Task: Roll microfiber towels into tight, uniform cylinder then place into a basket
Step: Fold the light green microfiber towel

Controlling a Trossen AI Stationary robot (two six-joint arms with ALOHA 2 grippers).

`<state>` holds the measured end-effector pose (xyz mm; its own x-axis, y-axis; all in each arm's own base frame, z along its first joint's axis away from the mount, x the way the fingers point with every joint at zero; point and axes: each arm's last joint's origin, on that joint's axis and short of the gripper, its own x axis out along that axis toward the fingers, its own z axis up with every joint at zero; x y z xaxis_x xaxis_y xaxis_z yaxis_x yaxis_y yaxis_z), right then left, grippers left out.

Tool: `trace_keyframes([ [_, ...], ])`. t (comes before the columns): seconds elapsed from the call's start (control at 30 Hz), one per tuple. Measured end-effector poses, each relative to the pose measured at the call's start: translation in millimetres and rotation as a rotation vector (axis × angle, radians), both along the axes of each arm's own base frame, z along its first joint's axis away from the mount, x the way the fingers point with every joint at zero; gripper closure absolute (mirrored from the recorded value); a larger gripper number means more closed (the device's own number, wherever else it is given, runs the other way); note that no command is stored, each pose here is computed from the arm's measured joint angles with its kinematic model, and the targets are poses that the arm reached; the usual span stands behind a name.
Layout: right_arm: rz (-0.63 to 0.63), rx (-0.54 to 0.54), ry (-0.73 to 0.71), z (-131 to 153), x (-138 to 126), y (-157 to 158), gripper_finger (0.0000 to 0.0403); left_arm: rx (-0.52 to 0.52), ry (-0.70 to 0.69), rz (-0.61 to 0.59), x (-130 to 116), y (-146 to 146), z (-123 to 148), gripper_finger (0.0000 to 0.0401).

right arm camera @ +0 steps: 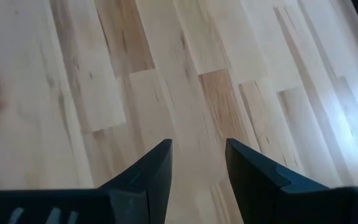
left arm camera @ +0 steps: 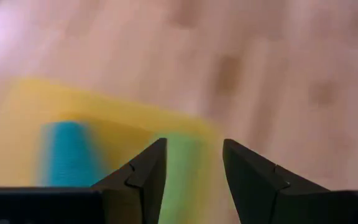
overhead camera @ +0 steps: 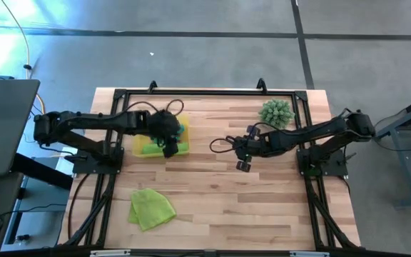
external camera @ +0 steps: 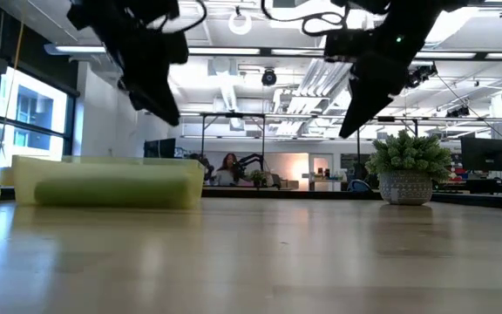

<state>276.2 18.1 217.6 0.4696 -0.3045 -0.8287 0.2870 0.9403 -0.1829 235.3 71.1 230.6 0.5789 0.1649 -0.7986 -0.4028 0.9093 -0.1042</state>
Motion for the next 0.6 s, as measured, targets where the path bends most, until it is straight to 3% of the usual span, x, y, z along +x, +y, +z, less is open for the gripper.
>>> trace_keyframes([
  [0.2,-0.028,0.037,-0.066,16.5,-10.7,5.6,0.0261,-0.229,0.02,-0.155,6.7,-61.2,-2.1,0.0254],
  [0.3,-0.026,0.047,-0.082,18.9,-12.2,9.4,0.0261,-0.283,0.058,-0.28,3.9,-96.0,-3.1,0.0254],
  [0.5,0.003,0.05,-0.089,16.1,-9.0,17.8,0.0261,-0.283,0.125,-0.542,-14.0,-159.6,-4.5,0.0254],
  [0.6,0.017,0.054,-0.107,15.1,-6.1,22.0,0.0261,-0.223,0.127,-0.561,-23.8,-181.1,-4.9,0.0254],
])
